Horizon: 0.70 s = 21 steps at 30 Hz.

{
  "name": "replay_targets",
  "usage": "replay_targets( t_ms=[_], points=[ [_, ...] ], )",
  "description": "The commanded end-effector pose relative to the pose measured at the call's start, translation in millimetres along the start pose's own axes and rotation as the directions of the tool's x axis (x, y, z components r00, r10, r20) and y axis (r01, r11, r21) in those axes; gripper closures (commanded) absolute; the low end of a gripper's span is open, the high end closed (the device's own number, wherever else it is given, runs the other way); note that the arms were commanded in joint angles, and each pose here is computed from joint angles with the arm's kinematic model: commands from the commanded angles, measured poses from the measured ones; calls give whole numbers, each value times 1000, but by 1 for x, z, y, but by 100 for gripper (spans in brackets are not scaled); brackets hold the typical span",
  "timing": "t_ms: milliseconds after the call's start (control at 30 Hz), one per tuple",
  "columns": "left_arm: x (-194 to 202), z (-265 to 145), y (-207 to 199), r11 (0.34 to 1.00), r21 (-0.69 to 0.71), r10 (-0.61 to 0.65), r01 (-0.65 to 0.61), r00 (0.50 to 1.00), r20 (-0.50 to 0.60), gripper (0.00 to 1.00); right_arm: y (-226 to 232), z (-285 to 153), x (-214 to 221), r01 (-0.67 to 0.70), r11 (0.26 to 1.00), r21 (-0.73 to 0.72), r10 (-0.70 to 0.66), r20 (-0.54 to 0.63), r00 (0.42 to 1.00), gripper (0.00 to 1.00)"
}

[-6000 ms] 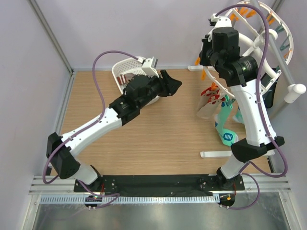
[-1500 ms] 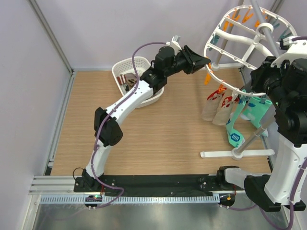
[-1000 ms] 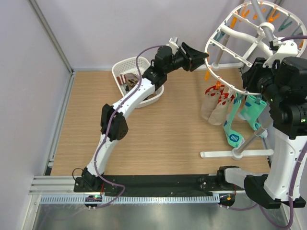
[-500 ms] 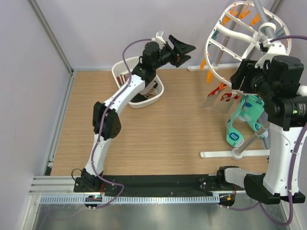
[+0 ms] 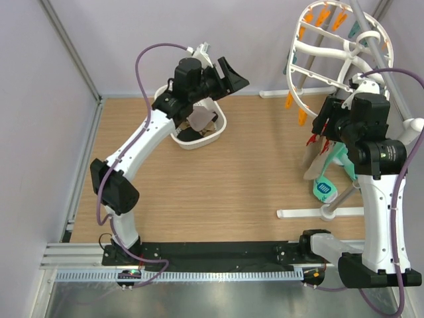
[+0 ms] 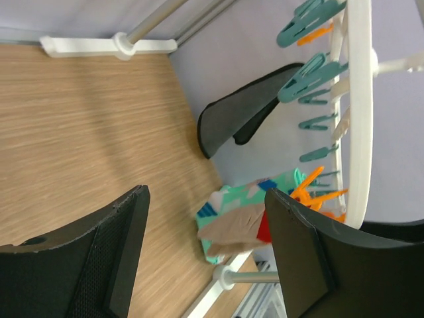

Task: Remove the socks clipped to the hanger
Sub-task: Adjust the hanger on the clothesline.

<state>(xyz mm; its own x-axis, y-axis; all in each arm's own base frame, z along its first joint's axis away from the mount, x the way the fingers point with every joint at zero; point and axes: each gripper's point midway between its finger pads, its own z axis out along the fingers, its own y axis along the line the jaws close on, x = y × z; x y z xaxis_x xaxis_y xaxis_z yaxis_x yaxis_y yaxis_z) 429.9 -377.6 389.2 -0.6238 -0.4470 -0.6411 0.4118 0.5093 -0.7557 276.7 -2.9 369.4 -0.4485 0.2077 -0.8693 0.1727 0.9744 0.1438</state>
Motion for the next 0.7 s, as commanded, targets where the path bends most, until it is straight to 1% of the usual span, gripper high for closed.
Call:
replay_targets(
  t_ms=[0, 133, 200, 400, 567, 600, 667],
  points=[
    [4, -22, -3, 993, -39, 109, -109, 994, -1, 26, 10, 5, -35, -33, 999, -38, 38, 140, 989, 33],
    [11, -31, -5, 991, -38, 129, -130, 992, -12, 26, 19, 16, -33, -38, 996, -75, 47, 124, 991, 34],
    [18, -33, -5, 990, -40, 133, -134, 991, -23, 26, 26, 19, -38, -41, 994, -100, 55, 139, 989, 34],
    [30, -36, -14, 986, -30, 162, -163, 986, -32, 27, 38, 24, -42, -45, 992, -115, 61, 142, 988, 34],
    [46, -34, -23, 980, -13, 197, -198, 979, -51, 26, 67, 31, -43, -4, 989, -146, 23, 133, 991, 34],
    [49, -34, -24, 982, -10, 190, -191, 980, -57, 27, 71, 31, -47, 1, 989, -146, 20, 144, 989, 35],
    [54, -36, -22, 984, -16, 176, -178, 982, -61, 27, 85, 41, -46, 21, 986, -164, 0, 125, 992, 38]
  ],
)
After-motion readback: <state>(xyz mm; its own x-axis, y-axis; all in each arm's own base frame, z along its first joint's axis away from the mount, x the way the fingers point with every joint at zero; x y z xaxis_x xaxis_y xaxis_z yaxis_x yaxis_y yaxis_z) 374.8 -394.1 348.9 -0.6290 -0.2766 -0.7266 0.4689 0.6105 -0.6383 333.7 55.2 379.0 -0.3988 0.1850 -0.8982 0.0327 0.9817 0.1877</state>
